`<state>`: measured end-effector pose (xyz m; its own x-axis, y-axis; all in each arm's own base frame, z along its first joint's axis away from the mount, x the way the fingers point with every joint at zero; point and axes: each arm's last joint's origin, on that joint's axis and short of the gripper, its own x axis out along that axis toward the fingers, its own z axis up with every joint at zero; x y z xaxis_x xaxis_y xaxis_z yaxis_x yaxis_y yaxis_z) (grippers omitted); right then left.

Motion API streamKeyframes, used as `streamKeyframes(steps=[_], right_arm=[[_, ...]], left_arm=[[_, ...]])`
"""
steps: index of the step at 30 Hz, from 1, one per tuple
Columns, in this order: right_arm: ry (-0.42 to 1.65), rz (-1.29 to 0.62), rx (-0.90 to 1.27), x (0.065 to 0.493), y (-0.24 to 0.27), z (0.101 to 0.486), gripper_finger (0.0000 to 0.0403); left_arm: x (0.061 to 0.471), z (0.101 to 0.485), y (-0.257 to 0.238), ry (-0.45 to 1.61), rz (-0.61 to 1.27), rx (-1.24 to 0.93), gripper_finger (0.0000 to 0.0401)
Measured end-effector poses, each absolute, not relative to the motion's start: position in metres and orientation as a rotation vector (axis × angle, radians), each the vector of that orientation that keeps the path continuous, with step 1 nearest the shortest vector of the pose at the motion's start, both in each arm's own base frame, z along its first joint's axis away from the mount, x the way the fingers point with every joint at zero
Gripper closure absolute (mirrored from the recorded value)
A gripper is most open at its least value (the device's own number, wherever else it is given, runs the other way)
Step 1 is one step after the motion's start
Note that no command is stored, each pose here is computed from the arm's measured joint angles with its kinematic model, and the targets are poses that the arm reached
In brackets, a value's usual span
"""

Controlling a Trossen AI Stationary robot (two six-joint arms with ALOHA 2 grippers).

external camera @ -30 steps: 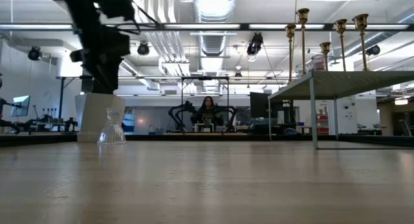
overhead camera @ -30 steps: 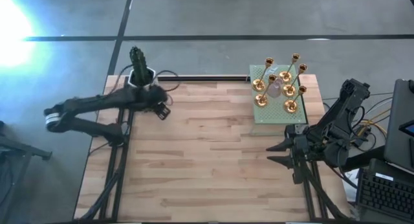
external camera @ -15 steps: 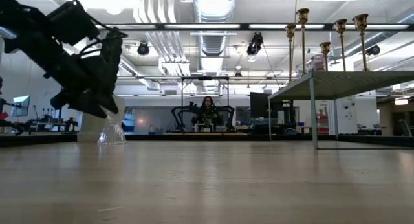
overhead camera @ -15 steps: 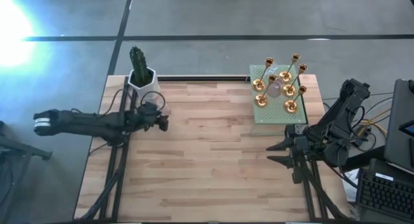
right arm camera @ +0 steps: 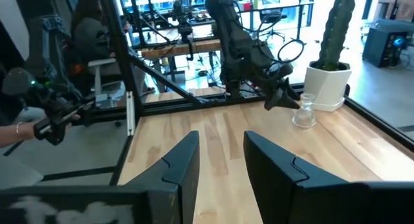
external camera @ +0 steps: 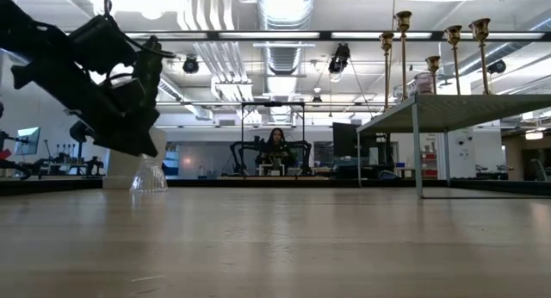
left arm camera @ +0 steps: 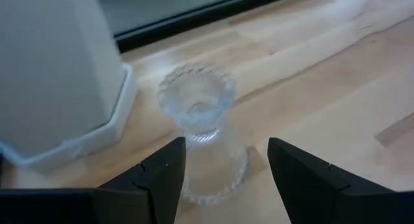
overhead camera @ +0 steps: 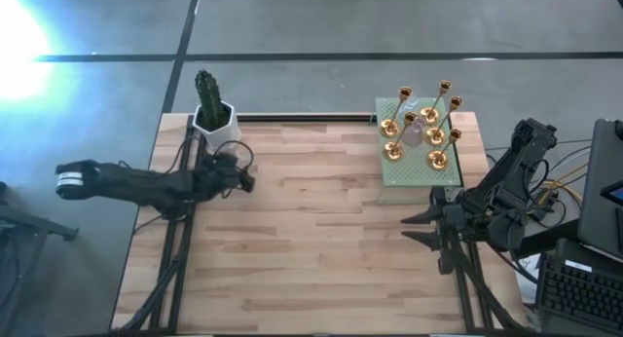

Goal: Pick & Place candle stick holders
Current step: Put the transparent glass candle holder on the shelf

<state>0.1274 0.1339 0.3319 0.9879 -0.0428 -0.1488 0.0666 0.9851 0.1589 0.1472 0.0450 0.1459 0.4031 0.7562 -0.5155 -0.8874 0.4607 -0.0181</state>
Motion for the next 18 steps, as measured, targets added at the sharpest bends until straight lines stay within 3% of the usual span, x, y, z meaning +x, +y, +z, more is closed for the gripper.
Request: streamKeyframes(steps=[18], right_arm=[[0.145, -0.059, 0.152, 0.127, 0.134, 0.332, 0.0279]], left_arm=[[0.159, 0.123, 0.061, 0.287, 1.031, -0.174, 0.0177]])
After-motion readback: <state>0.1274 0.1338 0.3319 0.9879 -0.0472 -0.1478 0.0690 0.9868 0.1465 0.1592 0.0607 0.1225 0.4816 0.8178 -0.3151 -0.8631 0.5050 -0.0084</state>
